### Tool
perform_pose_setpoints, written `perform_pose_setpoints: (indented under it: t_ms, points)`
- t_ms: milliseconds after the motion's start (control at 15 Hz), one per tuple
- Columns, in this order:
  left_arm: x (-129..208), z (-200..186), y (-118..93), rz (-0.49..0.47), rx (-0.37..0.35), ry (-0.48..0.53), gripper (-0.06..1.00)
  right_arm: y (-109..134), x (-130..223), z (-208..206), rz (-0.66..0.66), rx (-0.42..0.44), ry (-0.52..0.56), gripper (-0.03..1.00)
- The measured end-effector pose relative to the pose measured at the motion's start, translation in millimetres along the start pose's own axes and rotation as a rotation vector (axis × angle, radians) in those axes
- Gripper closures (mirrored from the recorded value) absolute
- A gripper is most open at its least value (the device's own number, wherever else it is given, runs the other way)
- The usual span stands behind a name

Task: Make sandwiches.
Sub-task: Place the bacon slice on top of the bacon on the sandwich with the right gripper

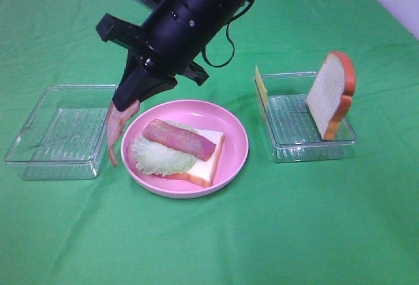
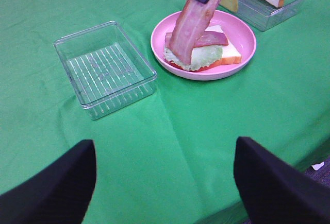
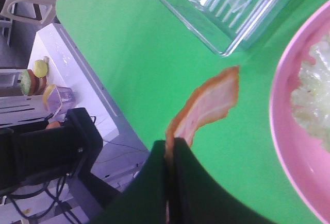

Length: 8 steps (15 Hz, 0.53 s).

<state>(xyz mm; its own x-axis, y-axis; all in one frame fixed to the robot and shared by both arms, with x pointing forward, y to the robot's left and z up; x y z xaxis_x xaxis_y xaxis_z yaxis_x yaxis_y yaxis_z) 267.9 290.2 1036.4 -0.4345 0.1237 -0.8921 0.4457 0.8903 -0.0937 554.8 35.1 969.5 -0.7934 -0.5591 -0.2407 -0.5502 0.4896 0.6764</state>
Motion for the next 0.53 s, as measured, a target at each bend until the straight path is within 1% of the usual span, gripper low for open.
perform_pose_setpoints:
  t_ms: [67,133,200,267,333,533]
  points:
    - [0,0,0,0.000,0.000,0.000,0.24,-8,0,5,0.006,0.015,0.006,0.97]
    - [0,0,0,0.000,0.000,0.000,0.24,-30,1,10,0.011,0.101,0.022,0.97]
    - [0,0,0,0.000,0.000,0.000,0.24,-39,0,9,0.015,0.168,0.014,0.97]
    - [0,0,0,0.000,0.000,0.000,0.24,-44,-1,8,0.022,0.202,0.007,0.97]
    - [0,0,0,0.000,0.000,0.001,0.24,-55,-2,6,0.034,0.285,-0.003,0.97]
    - [1,1,0,0.000,0.000,0.003,0.24,-68,0,1,0.028,0.393,0.009,0.97]
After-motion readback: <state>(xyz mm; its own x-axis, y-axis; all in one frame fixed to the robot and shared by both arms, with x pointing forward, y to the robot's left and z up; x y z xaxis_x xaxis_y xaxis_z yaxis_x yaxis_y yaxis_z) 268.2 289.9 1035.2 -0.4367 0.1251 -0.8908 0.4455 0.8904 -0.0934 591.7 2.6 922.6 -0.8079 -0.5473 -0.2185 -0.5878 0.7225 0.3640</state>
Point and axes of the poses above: a point on each arm's last joint axis where the gripper is mounted, z pointing out along that axis toward the gripper, y along the wrist's bending axis when the last joint is at zero, x = y × z, the point moved 4 cm from there along z, pointing out along that axis toward the gripper, and after that the axes turned 6 degrees about -z, right-handed, at the moved point
